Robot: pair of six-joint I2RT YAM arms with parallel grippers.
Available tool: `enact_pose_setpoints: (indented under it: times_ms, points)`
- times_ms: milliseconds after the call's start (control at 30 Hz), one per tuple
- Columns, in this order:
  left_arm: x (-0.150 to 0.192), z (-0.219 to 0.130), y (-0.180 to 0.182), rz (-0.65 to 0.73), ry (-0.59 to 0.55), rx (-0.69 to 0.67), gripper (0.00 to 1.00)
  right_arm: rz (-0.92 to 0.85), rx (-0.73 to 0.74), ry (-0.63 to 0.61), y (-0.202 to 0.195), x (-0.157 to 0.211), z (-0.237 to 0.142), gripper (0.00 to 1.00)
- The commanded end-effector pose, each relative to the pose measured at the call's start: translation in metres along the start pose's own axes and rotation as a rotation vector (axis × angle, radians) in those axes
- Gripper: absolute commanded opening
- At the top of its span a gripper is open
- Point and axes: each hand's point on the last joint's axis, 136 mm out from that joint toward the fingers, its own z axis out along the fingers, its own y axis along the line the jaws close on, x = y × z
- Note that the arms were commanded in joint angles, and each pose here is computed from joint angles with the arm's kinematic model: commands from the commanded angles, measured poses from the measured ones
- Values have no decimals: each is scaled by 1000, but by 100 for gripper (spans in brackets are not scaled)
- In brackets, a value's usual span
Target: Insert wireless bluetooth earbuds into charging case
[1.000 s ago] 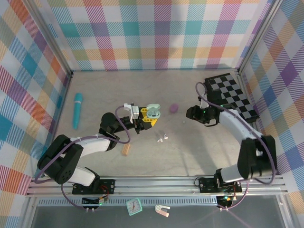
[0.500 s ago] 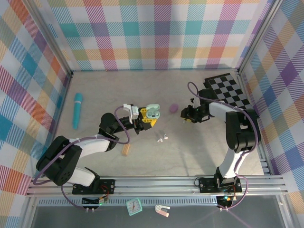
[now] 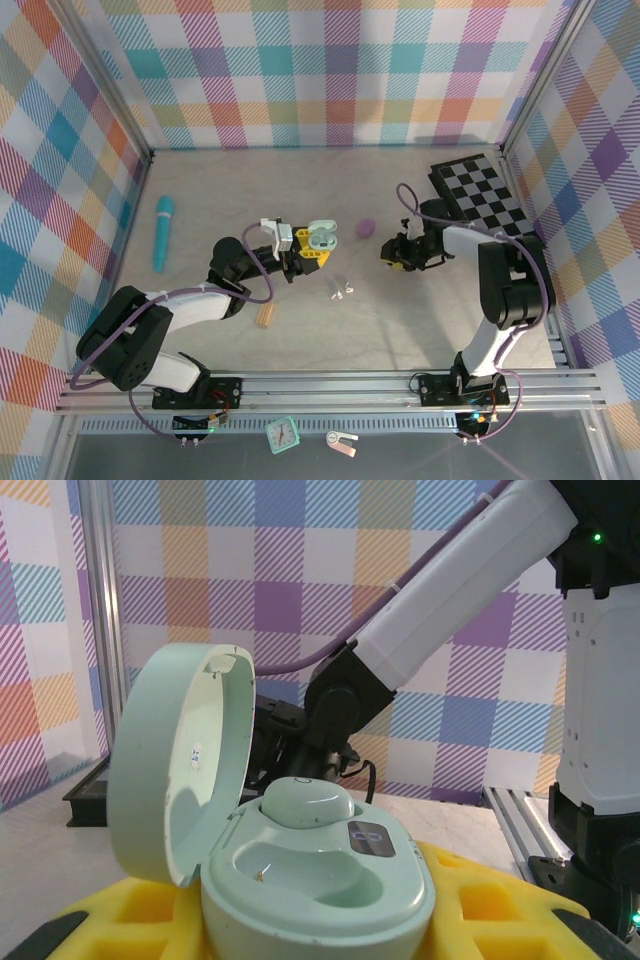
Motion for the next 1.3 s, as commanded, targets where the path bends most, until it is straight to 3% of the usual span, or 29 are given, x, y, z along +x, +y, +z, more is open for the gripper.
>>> enact_pose_setpoints:
  times_ms: [0,333,733,1267]
  points:
    - [-13,-3,-5,62,-31,19,31,-39,-3,7,7,14,-13,37]
    - [-13,-3,-5,63,-33,21,31,-3,245,-95,-17,19,-36,41]
    - [-12,-4,-5,61,-33,15,31,172,97,-49,-5,29,2,42]
    - [-10,-6,-6,68,-24,10,31,166,149,-99,-5,-3,7,44]
